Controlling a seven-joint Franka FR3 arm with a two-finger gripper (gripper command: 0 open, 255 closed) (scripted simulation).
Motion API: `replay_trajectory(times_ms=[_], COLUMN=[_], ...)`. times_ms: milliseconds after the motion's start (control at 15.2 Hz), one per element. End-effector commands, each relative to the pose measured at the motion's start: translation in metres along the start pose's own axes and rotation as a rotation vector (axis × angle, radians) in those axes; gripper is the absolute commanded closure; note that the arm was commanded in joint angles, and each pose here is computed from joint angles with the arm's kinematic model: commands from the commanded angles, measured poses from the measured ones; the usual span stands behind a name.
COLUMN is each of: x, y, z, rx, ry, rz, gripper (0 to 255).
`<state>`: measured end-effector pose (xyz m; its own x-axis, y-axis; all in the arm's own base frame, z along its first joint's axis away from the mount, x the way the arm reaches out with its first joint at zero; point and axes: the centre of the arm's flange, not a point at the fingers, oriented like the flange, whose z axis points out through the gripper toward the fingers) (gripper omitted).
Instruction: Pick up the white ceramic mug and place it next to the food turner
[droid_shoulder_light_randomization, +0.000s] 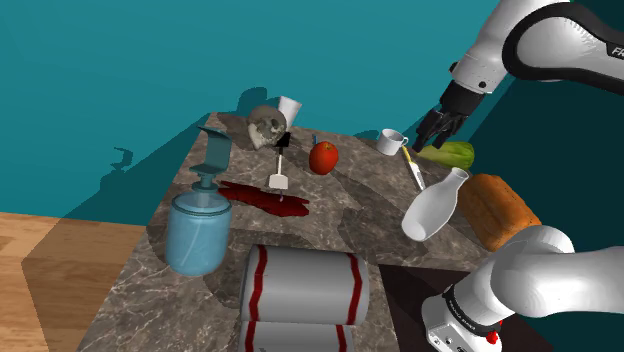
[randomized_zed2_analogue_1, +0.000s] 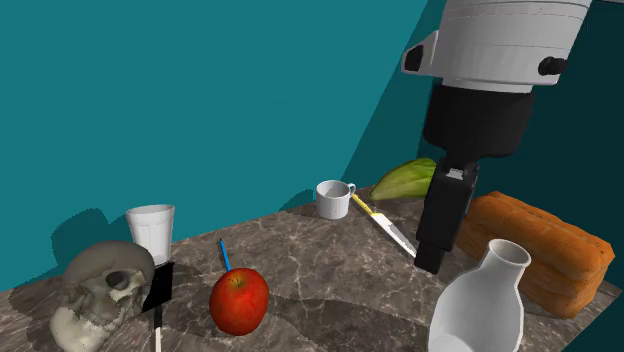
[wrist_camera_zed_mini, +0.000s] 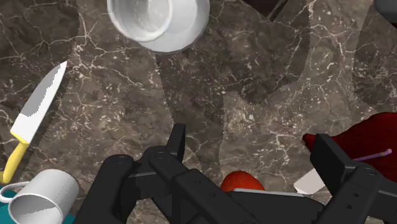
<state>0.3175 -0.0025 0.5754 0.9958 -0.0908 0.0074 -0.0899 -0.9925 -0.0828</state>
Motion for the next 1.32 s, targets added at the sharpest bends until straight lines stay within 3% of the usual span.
replay_trajectory(times_ms=[0,1254], x=[0.000,0.174], y=[0.000,0.148], z=[0.000,0.099], rx=[0.000,-0.086], ry=[0.000,-0.056], rz=[0.000,-0.009], gripper=[0,0])
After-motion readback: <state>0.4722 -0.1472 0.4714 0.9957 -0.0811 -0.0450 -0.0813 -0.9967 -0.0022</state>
